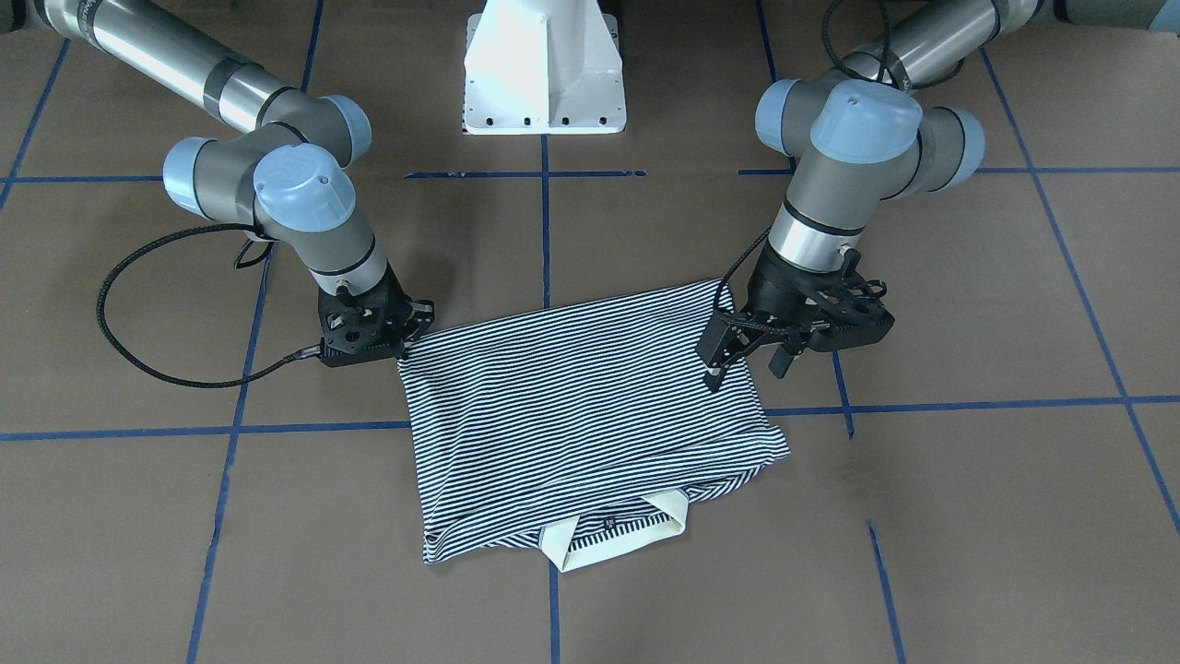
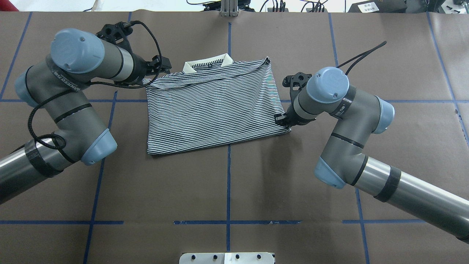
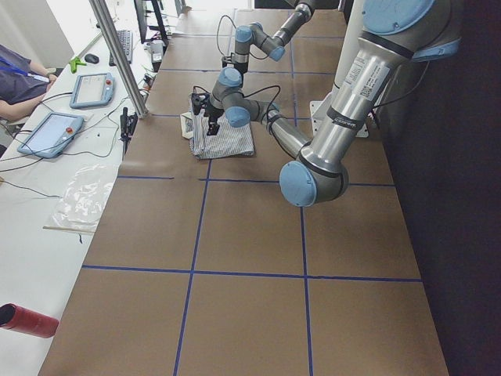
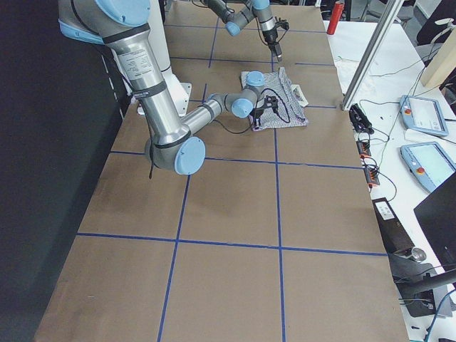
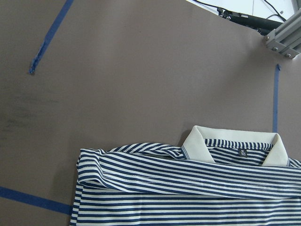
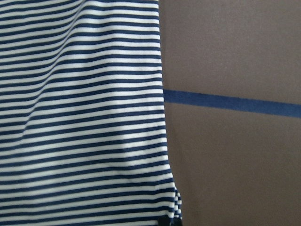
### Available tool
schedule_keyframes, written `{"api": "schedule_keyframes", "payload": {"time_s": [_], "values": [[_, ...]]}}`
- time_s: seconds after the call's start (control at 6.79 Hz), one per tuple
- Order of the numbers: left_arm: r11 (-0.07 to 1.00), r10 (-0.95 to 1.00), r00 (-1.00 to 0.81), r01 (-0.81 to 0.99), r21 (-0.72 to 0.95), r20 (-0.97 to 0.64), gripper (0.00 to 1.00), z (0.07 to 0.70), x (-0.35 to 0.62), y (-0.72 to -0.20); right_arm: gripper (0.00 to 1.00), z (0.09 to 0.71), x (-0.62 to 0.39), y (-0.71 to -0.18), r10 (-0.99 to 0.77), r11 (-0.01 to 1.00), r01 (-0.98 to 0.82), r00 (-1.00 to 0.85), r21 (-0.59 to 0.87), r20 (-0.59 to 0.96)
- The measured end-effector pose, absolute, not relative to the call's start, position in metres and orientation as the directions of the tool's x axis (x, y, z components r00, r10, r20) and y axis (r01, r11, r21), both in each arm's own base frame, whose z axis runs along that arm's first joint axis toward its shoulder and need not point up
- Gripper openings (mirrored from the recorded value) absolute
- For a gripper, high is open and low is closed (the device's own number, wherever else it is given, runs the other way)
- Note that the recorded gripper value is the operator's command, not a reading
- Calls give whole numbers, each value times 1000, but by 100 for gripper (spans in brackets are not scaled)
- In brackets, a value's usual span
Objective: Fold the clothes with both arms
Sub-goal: 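Grasp the shirt edge with the right gripper and drag it toward the robot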
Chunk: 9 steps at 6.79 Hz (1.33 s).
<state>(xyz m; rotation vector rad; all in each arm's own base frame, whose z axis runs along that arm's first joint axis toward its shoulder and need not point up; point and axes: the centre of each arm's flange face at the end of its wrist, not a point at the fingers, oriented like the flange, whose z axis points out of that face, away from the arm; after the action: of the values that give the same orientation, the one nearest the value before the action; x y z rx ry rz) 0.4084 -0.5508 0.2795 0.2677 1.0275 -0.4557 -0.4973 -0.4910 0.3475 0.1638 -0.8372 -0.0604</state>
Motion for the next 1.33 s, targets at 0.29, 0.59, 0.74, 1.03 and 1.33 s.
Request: {"api": "schedule_keyframes", "payload": {"time_s": [0.29, 0.59, 0.74, 1.03, 1.33], "values": [[876, -235, 434, 483, 4, -870, 100, 278, 408, -550, 0, 357, -485, -480, -112, 987, -13, 668, 162, 735], [876, -232, 432, 481, 5, -872, 100, 276, 408, -550, 0, 376, -446, -436, -121, 987, 4, 661, 158, 741], [877, -230, 430, 481, 6, -873, 100, 275, 408, -549, 0, 386, -416, -402, -130, 989, 29, 652, 147, 747], [879, -222, 423, 477, 8, -878, 100, 269, 409, -544, 0, 398, -364, -318, -96, 994, 98, 625, 44, 774], [885, -211, 416, 465, 8, -885, 100, 263, 415, -535, 99, 393, -364, -234, -61, 978, 193, 621, -77, 781]]}}
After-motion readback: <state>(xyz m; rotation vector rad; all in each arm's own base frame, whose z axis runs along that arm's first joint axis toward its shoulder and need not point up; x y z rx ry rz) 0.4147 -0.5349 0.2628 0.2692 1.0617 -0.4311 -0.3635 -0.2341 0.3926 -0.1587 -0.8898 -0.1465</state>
